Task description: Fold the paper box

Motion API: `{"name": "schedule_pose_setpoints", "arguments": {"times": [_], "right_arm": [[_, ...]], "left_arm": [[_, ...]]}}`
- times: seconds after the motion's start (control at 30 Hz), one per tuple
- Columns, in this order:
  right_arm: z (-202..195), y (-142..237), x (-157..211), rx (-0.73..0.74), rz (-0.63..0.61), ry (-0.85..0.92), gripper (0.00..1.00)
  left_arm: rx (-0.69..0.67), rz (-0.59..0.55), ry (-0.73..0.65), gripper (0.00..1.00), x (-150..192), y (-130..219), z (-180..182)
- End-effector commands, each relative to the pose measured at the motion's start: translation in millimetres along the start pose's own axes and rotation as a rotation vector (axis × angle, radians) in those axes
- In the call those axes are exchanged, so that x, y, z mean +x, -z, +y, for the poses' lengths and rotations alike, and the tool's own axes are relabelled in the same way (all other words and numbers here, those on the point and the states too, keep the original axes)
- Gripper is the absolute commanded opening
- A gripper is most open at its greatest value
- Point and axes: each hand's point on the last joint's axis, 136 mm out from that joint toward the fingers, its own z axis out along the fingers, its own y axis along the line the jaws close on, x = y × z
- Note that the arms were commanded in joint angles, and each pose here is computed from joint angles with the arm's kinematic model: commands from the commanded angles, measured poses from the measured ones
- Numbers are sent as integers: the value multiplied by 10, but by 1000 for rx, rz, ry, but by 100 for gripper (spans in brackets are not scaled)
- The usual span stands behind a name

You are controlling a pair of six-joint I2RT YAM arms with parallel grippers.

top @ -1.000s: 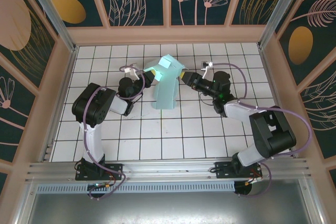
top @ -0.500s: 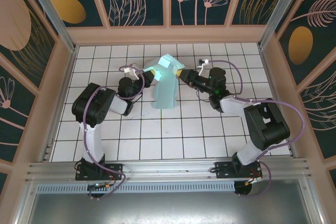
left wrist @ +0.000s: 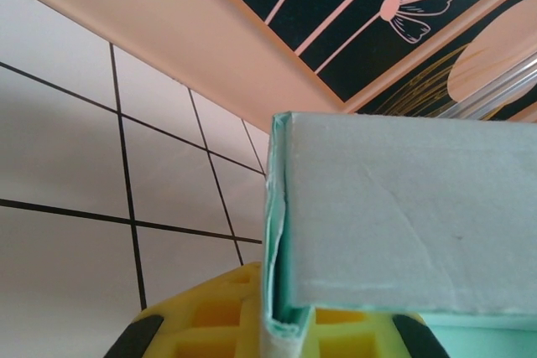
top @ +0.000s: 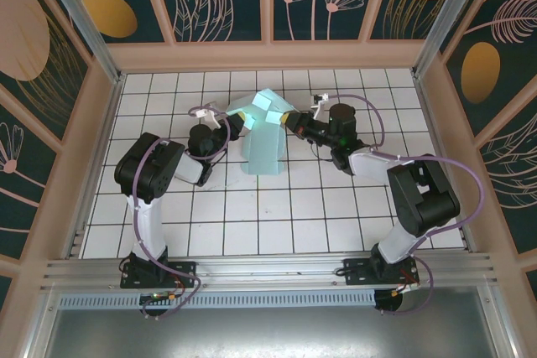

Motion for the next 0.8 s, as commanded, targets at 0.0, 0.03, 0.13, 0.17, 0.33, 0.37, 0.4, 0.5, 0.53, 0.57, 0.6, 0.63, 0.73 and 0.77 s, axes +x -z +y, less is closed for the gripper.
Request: {"name": "schedule_pose_setpoints", "arguments": {"times": [0.0, 0.03, 0.13, 0.17, 0.33, 0.37, 0.4, 0.5, 0.53, 0.57, 0.6, 0.63, 0.73, 0.77], "right_arm": [[-203, -73, 98, 101, 43, -29, 0], [-200, -75, 103, 102, 45, -28, 0], [-142, -91, 98, 77, 48, -25, 0], [-140, -104, 105, 74, 54, -27, 4], [-119, -156, 124, 62, 70, -27, 23], [-136, -159, 127, 65, 71, -29, 24], [-141, -165, 132, 65, 73, -32, 24], [-158, -163, 135, 70, 73, -33, 13], [-172, -159, 133, 76, 72, -35, 12], [-178, -157, 139, 79, 73, -34, 6], [-182, -153, 132, 82, 72, -34, 0], [-179, -149, 129, 81, 71, -34, 0], [-129, -119, 109, 67, 54, -14, 0], [-100, -98, 96, 60, 46, 0, 10]], "left_arm": [[72, -38, -39, 0, -103, 27, -210], [71, -39, -43, 0, -105, 30, -209], [70, -40, -46, 0, -105, 27, -207], [71, -40, -46, 0, -104, 27, -206], [68, -34, -46, 0, -83, 21, -186], [68, -34, -47, 0, -86, 20, -188], [70, -36, -47, 0, -91, 17, -195], [67, -32, -49, 0, -81, 20, -185], [65, -32, -49, 0, -77, 20, -179], [64, -32, -47, 0, -77, 20, -177], [63, -31, -46, 0, -73, 20, -171], [63, -33, -47, 0, -78, 20, -173], [59, -34, -36, 0, -79, 19, -164], [55, -33, -30, 0, -75, 22, -155]]}}
